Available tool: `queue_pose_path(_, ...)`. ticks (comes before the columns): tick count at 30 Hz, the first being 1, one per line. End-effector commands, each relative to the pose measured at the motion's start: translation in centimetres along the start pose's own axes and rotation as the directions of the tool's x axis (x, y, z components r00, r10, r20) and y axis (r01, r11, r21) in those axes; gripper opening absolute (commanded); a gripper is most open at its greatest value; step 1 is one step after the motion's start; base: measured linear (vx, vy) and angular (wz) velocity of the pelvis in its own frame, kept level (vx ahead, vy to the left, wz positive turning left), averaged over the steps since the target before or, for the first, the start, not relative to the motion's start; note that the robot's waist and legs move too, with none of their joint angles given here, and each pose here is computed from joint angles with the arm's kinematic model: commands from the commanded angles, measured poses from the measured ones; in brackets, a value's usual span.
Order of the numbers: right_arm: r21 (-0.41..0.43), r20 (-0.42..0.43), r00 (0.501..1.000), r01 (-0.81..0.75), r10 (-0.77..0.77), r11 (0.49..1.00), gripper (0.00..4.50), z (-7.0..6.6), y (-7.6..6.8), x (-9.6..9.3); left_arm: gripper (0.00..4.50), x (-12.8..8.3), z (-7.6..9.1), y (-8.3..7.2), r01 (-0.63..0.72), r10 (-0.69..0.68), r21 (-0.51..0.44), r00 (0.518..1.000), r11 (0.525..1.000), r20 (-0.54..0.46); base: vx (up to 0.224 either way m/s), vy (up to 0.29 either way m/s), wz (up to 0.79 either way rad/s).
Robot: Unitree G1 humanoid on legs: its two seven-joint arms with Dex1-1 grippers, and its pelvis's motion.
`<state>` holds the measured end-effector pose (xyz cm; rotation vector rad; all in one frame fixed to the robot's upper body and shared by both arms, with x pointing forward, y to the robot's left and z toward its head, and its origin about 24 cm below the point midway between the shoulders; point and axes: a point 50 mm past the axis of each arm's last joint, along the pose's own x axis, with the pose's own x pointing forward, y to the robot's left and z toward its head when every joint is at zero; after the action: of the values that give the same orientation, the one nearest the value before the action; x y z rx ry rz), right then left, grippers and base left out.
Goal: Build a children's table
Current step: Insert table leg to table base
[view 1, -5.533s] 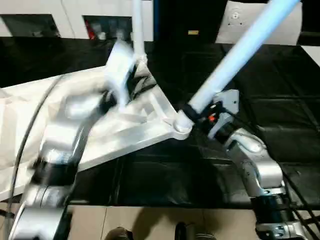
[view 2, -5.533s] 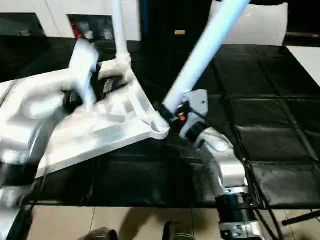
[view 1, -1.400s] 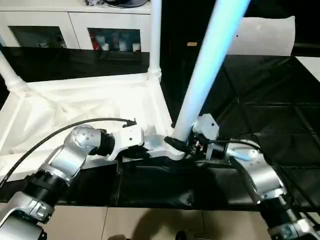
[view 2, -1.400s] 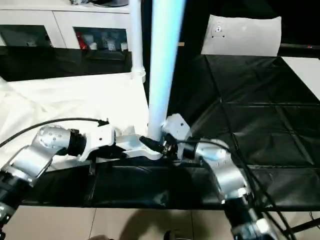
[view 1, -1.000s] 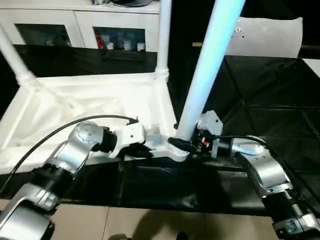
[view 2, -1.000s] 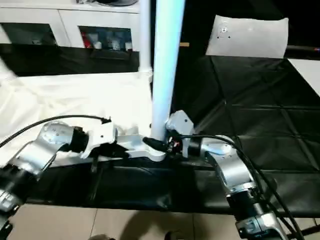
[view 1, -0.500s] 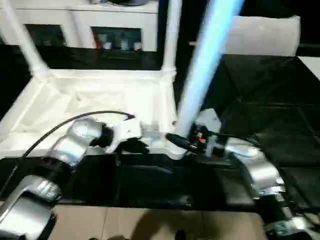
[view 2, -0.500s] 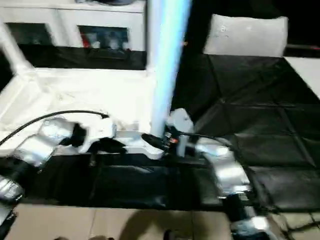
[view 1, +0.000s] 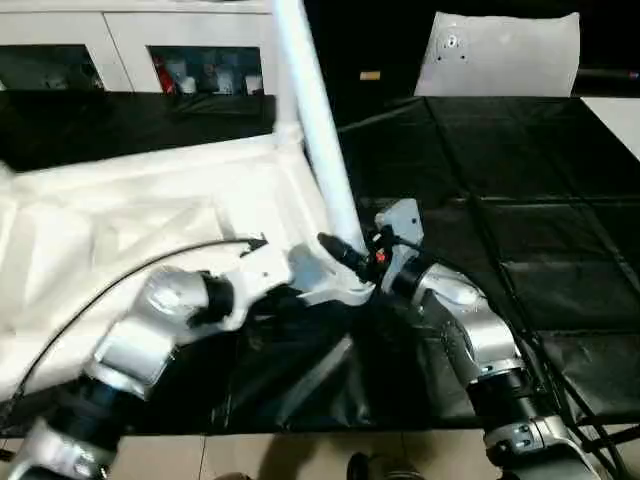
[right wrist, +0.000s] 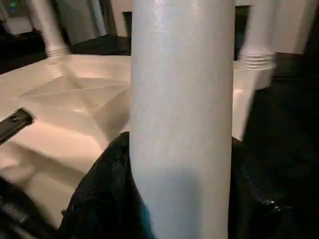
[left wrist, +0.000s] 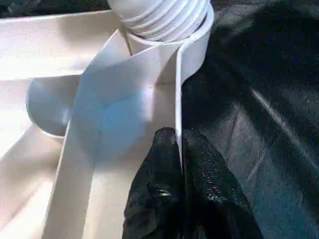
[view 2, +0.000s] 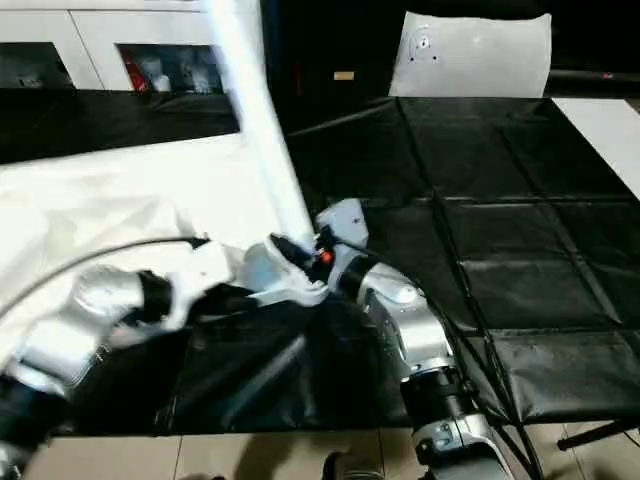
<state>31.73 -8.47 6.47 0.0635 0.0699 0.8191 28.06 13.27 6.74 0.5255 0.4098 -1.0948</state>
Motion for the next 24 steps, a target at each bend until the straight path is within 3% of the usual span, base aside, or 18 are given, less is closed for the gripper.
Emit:
queue_pose_path(1, 0.046, -0.068, 0.998, 0.009, -0.006, 0.999, 1.91, -2.0, 0.4, -0.4, 0.00, 0.7, -1.2, -0.9, 0.010, -0.008, 0.024, 0.998, 1.000, -0.060, 0.000, 0.000, 0.00)
queue_pose_path(2, 0.047, -0.066, 0.998, 0.009, -0.006, 0.999, 1.91, -2.0, 0.4, -0.4, 0.00, 0.7, -1.2, -0.9, 0.009, -0.008, 0.027, 0.998, 1.000, -0.060, 0.000, 0.000, 0.00)
queue_pose_path(6, 0.096, 0.072, 0.996, 0.048, -0.055, 0.994, 1.91, -0.3, -0.2, -0.7, 0.00, -0.6, -1.2, 0.0, 0.012, -0.005, 0.148, 0.999, 0.989, -0.047, 0.000, 0.000, 0.00)
queue_pose_path(9, 0.124, 0.177, 0.982, 0.043, -0.064, 0.991, 1.91, 1.3, -0.6, -1.2, 0.00, -1.4, -0.4, 0.7, -0.006, -0.001, 0.093, 0.998, 0.996, 0.064, 0.000, 0.000, 0.00)
queue_pose_path(10, 0.127, 0.206, 0.977, 0.035, -0.061, 0.991, 1.91, 1.8, -0.6, -1.4, 0.44, -1.9, -0.1, 0.7, 0.013, -0.020, 0.063, 0.994, 0.998, 0.109, 0.000, 0.000, 0.00)
queue_pose_path(14, 0.134, 0.248, 0.968, 0.003, -0.036, 0.991, 1.91, 2.9, -0.5, -1.9, 0.74, -3.0, 0.9, 1.3, 0.030, -0.032, 0.012, 0.973, 0.999, 0.227, 0.000, 0.000, 0.00)
queue_pose_path(17, 0.105, 0.245, 0.969, -0.046, 0.019, 0.993, 1.91, 3.7, 0.0, -2.4, 0.93, -4.3, 2.7, 3.2, -0.027, 0.054, -0.077, 0.924, 0.997, 0.378, 0.000, 0.000, 0.00)
queue_pose_path(20, 0.094, 0.238, 0.970, -0.064, 0.040, 0.993, 1.91, 3.9, 0.3, -2.6, 1.17, -4.5, 3.1, 4.2, -0.089, 0.125, -0.113, 0.915, 0.990, 0.382, 0.000, 0.000, 0.00)
queue_pose_path(21, 0.061, 0.206, 0.972, -0.124, 0.110, 0.990, 1.91, 4.1, 1.5, -2.7, 1.26, -4.6, 4.4, 7.5, -0.298, 0.355, -0.208, 0.870, 0.932, 0.341, 0.000, 0.000, 0.00)
queue_pose_path(24, 0.037, 0.172, 0.974, -0.158, 0.149, 0.987, 1.91, 4.0, 2.5, -2.5, 1.55, -4.4, 6.3, 9.6, -0.429, 0.490, -0.243, 0.806, 0.870, 0.331, 0.000, 0.000, 0.00)
